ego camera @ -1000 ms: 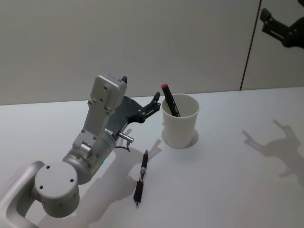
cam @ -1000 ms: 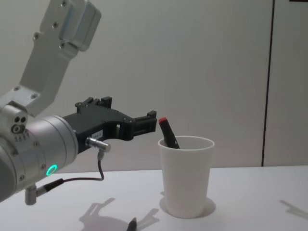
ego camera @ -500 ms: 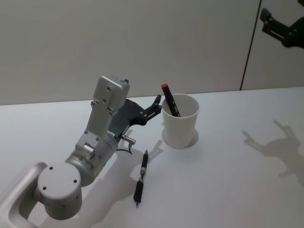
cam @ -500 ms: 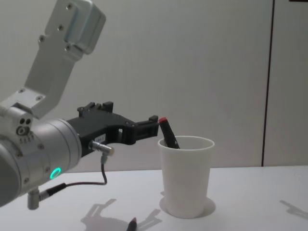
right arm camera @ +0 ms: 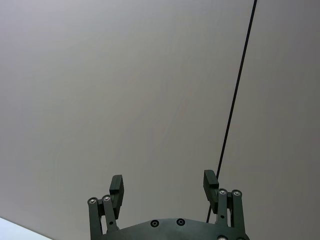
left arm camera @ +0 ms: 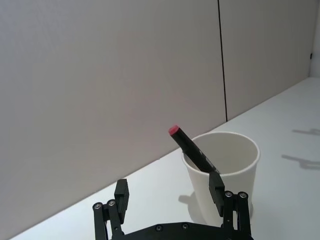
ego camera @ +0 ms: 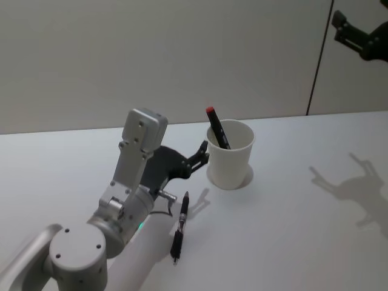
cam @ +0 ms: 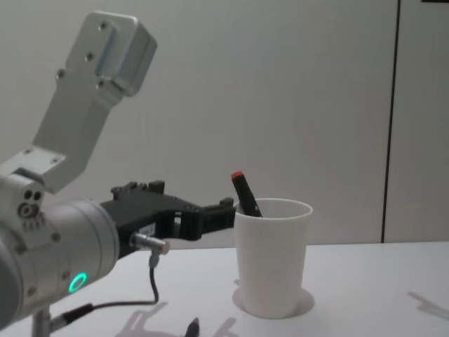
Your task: Place the pen into the pen holder.
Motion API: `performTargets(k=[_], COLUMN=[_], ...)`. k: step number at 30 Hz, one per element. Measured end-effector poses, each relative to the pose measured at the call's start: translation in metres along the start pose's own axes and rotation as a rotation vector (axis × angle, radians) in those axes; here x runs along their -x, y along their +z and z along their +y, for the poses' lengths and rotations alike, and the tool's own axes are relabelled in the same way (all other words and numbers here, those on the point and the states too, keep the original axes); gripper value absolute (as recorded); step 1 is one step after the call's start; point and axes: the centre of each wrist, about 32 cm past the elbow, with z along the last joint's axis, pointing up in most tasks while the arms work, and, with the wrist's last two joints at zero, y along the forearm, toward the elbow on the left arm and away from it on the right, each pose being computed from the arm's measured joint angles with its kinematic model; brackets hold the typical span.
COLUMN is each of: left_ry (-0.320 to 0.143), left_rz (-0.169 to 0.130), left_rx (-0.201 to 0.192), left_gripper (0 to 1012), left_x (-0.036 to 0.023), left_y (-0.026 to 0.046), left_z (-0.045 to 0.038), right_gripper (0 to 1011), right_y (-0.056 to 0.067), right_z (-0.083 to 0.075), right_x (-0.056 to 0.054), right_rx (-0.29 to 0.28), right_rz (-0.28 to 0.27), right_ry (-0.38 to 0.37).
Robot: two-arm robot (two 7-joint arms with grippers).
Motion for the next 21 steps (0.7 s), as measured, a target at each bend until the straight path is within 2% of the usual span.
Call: performTargets(k=[5,10,21], left_ry=[0.009,0.015,0.019], left_rz=[0.024,0.038,0.055], left_rx=[-0.034,-0.054,-0.078], left_gripper=[1001,1001,1001], left_x=[0.0057,0.009,0.0131], left_y=[-0.0007,-0.0012,-0.0011], left_z=[0.0126,0.0202,0.0294], right_gripper=[1002,1002,1002], right_y=[0.0,0.0,0.0], right_z=[0.0,0.0,0.0], right_x=[0.0,0.0,0.0], right_rx=[0.0,0.0,0.0], right_rz=[0.0,0.0,0.0], right_ry=[0.0,0.0,0.0])
